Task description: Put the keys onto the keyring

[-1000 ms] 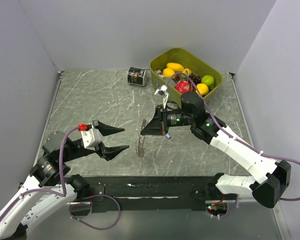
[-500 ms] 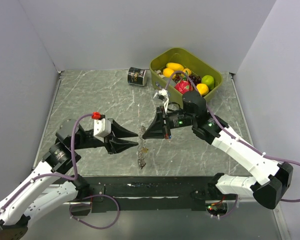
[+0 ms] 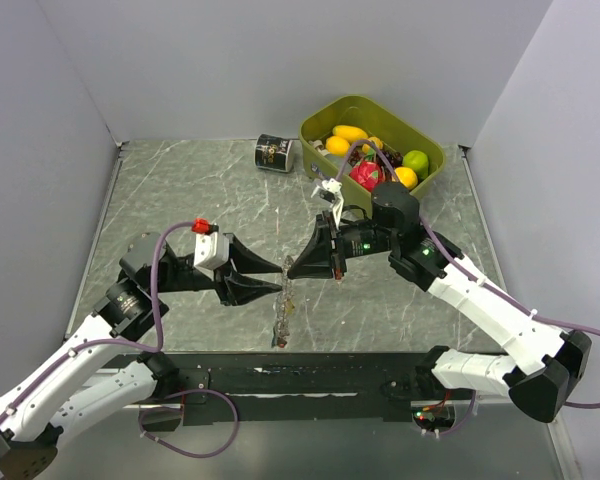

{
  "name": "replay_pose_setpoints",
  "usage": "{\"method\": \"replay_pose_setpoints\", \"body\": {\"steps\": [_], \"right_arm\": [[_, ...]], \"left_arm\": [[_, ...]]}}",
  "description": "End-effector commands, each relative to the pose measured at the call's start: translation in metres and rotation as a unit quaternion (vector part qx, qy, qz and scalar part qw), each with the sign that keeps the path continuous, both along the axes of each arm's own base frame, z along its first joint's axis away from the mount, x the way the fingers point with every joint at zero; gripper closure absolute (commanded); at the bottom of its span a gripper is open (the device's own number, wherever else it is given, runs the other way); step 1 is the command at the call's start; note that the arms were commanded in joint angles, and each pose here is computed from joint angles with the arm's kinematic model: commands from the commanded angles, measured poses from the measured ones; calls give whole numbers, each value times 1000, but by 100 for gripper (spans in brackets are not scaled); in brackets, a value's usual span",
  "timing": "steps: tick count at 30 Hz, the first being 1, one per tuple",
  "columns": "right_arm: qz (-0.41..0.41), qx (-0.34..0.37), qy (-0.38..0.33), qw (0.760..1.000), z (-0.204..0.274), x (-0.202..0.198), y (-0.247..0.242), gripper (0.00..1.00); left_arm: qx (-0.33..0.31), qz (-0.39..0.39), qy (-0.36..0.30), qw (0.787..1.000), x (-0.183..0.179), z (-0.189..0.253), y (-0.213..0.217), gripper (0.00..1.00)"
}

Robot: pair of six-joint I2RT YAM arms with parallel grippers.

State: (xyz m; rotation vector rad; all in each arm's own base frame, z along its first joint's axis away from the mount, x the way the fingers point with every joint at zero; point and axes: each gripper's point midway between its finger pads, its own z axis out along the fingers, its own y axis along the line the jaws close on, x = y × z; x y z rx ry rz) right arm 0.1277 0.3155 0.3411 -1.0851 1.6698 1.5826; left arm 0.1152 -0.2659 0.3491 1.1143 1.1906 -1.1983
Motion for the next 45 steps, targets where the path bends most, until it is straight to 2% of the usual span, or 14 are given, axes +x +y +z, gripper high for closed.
{"method": "replay_pose_setpoints", "body": {"steps": [1, 5, 9, 14, 18, 28, 32, 34, 35, 45], "right_arm": [[28, 56, -63, 996, 38, -15, -4, 100], [31, 56, -63, 996, 37, -15, -4, 100], [35, 55, -63, 996, 37, -17, -3, 100], [36, 54, -63, 996, 36, -18, -2, 100], [33, 55, -66, 996, 37, -17, -2, 100], [28, 53, -67, 996, 37, -16, -2, 100], [25, 53, -68, 996, 38, -16, -3, 100], [24, 52, -67, 996, 36, -16, -3, 100], [22, 51, -68, 996, 36, -15, -3, 100], [6, 52, -71, 996, 37, -12, -4, 100]], "left_arm": [[-20, 6, -12, 1000, 1, 17, 0, 57], [-22, 15, -14, 1000, 4, 17, 1, 57], [-29, 30, -19, 999, 8, 20, 3, 48], [-42, 38, -30, 998, 7, 26, 6, 47], [-23, 19, -17, 999, 4, 21, 1, 60], [-9, -18, -1, 1000, 0, 16, -6, 69], [2, -22, 7, 1000, 2, 11, -10, 79], [3, -26, 7, 1000, 2, 12, -10, 89], [5, -25, 7, 1000, 2, 11, -10, 99], [4, -3, 5, 1000, 5, 10, -5, 99]]}}
